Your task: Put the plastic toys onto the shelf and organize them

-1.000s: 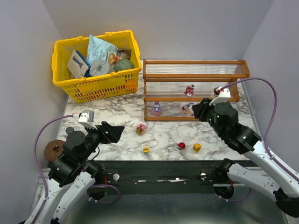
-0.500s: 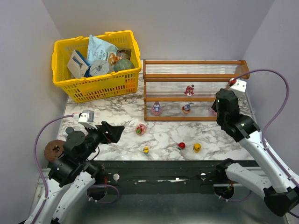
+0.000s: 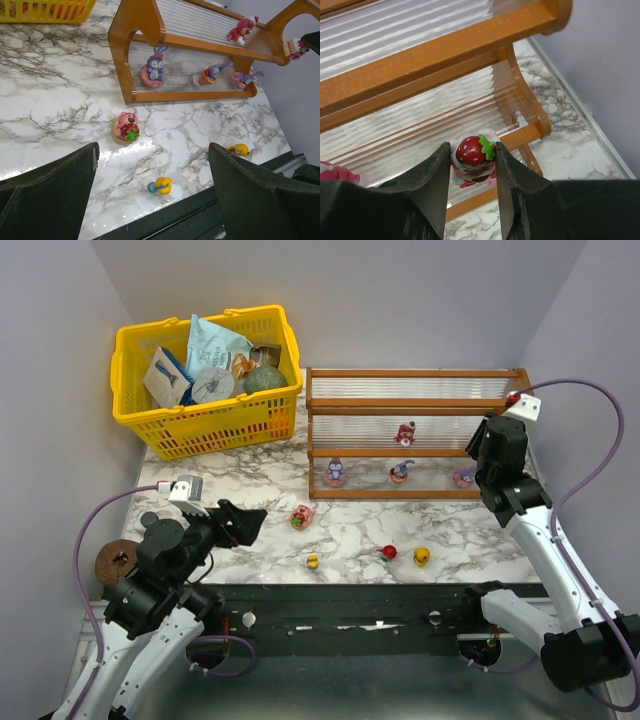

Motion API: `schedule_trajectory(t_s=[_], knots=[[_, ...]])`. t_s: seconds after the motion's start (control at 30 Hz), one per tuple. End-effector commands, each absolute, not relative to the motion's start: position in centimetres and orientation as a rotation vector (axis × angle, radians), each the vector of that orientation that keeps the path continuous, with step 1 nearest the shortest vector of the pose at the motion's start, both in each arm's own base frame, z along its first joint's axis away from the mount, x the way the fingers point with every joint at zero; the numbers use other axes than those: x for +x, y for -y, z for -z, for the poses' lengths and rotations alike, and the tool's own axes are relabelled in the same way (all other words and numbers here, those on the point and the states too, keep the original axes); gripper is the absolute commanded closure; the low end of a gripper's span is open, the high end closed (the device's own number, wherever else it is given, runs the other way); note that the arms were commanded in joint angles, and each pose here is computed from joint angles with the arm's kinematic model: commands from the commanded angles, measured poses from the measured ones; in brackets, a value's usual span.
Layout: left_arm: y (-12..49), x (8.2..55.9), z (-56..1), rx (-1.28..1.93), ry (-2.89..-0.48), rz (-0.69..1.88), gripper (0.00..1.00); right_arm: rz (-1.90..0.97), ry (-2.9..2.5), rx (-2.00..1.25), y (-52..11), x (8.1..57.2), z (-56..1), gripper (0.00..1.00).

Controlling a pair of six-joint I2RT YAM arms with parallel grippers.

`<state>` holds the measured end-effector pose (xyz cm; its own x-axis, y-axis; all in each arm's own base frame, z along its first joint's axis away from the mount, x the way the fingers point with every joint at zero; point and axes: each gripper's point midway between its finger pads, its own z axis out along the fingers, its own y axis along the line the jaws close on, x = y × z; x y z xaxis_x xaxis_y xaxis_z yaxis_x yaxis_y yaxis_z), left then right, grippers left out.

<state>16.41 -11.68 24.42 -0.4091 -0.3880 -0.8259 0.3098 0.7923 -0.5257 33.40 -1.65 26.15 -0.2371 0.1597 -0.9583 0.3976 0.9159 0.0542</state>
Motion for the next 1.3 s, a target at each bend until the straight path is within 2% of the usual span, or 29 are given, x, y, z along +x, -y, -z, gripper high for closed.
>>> schedule_trajectory(t_s=[0.0,0.77,1.27], knots=[[12.0,16.4,-24.3,-0.038,-1.843,0.769,0.01,0.172,-1.777,0.326,0.4,35.8,-25.8,0.99],[11.9,16.4,-24.2,-0.047,-1.845,0.763,0.01,0.272,-1.772,0.361,2.5,38.3,-22.1,0.99],[11.8,16.5,-24.0,-0.053,-1.855,0.755,0.01,0.302,-1.748,0.422,3.8,38.6,-21.6,0.92]])
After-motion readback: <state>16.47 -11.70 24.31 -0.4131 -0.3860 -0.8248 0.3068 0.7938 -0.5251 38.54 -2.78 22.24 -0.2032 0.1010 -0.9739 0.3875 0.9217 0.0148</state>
